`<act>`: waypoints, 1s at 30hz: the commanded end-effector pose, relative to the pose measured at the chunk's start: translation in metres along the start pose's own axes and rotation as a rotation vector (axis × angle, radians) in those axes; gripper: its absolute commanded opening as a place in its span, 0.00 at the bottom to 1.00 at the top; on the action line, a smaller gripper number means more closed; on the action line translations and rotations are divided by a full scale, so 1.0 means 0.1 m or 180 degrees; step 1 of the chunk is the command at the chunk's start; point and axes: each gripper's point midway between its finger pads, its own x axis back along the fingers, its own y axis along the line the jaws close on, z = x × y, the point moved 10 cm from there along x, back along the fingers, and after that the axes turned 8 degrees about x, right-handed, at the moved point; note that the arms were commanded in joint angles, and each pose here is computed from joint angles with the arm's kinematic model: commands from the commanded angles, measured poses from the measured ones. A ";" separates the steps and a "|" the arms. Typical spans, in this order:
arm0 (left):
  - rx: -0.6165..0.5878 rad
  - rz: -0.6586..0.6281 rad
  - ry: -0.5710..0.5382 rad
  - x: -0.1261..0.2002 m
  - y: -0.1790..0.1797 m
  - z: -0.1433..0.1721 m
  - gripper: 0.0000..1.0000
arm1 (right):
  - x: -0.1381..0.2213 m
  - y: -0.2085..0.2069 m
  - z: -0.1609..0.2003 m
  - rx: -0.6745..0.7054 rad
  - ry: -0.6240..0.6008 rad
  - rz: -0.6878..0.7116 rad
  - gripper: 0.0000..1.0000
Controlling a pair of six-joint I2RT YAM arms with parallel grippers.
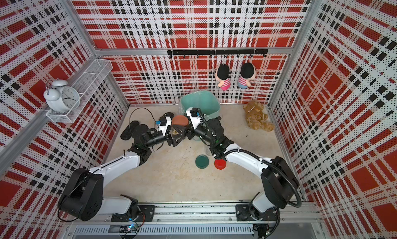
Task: Empty moldy peanuts from jars
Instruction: Unscrew the lid from the jar.
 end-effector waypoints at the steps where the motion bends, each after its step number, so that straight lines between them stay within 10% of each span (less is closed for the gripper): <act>1: -0.0227 0.0061 -0.0269 -0.01 -0.04 -0.25 0.00 | -0.02 0.09 0.04 0.0187 0.0127 -0.0456 0.69; 9: -0.0187 0.0138 -0.0229 0.00 -0.03 -0.23 0.00 | 0.18 -0.31 0.03 0.0415 0.0048 -0.1555 0.61; 19: -0.0175 0.0207 -0.0221 -0.01 -0.04 -0.24 0.00 | 0.08 -0.63 0.02 0.0855 0.0228 -0.2435 0.75; 24: -0.0180 0.0209 -0.0232 -0.01 -0.04 -0.26 0.00 | 0.00 -0.69 -0.02 0.0923 0.0530 -0.2501 0.84; 25: -0.0183 0.0201 -0.0235 -0.01 -0.04 -0.26 0.00 | 0.00 -0.68 -0.07 0.0901 0.0548 -0.2462 0.99; 30: -0.0192 0.0180 -0.0234 -0.01 -0.03 -0.25 0.00 | 0.09 -0.65 -0.26 0.0722 0.0219 -0.1837 1.00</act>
